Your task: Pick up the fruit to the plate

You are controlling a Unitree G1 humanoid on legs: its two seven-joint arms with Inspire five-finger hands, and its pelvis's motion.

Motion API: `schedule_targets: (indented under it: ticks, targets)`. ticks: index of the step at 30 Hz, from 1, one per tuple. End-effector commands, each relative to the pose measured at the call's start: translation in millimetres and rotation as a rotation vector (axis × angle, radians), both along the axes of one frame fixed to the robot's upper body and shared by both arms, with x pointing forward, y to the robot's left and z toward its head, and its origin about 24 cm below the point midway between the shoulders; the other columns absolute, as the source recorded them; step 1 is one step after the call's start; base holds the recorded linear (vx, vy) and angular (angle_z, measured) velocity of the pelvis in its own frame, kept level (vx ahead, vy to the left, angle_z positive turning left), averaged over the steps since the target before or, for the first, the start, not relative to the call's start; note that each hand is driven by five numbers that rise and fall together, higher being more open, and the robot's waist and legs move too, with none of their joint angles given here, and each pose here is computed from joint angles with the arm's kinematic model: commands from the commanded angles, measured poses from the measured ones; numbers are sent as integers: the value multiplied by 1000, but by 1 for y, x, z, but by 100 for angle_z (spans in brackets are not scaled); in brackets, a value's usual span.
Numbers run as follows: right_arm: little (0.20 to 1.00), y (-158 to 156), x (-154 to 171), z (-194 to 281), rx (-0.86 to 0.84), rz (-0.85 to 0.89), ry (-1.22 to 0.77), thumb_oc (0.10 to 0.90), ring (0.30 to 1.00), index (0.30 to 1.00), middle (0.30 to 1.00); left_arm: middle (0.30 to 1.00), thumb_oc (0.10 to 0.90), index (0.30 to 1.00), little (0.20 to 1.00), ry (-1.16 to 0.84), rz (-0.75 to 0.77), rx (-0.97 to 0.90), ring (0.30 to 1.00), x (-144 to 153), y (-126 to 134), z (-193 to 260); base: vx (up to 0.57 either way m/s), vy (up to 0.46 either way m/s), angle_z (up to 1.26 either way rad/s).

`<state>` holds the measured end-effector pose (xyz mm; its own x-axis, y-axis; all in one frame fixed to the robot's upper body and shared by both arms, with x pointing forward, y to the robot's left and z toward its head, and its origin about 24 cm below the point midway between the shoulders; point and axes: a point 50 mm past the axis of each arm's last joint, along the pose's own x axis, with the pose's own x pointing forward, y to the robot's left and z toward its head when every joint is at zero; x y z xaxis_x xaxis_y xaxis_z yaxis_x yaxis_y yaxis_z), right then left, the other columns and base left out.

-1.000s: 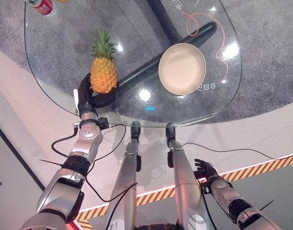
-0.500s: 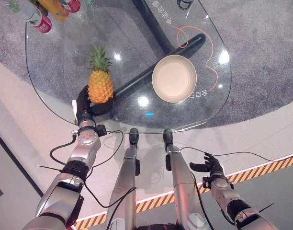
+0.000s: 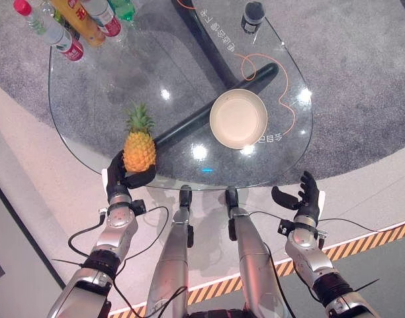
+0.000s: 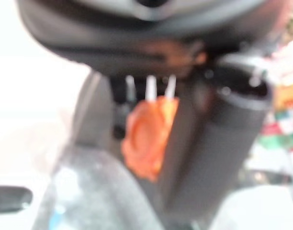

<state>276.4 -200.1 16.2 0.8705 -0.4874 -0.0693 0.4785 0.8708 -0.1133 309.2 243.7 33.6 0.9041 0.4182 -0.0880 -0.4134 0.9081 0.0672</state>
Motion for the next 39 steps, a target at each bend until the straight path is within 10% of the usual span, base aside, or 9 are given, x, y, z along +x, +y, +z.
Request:
schedule_targets:
  ticks: [1,21,39]
  targets:
    - [900,-20,-11,37,-118,-26,-201,800,900,900,900,300,100,300,200,-202,40,20,300,2,4,33,-2,31,0]
    - [900,52,-15,149,-105,592,-661,800,900,900,900,300,100,300,200,-620,-156,61,300,-21,-33,108,-2,-4,1]
    - [900,90,-14,192,206,781,-855,800,900,900,900,300,100,300,200,-810,-366,227,300,-25,-66,156,-3,-23,4]
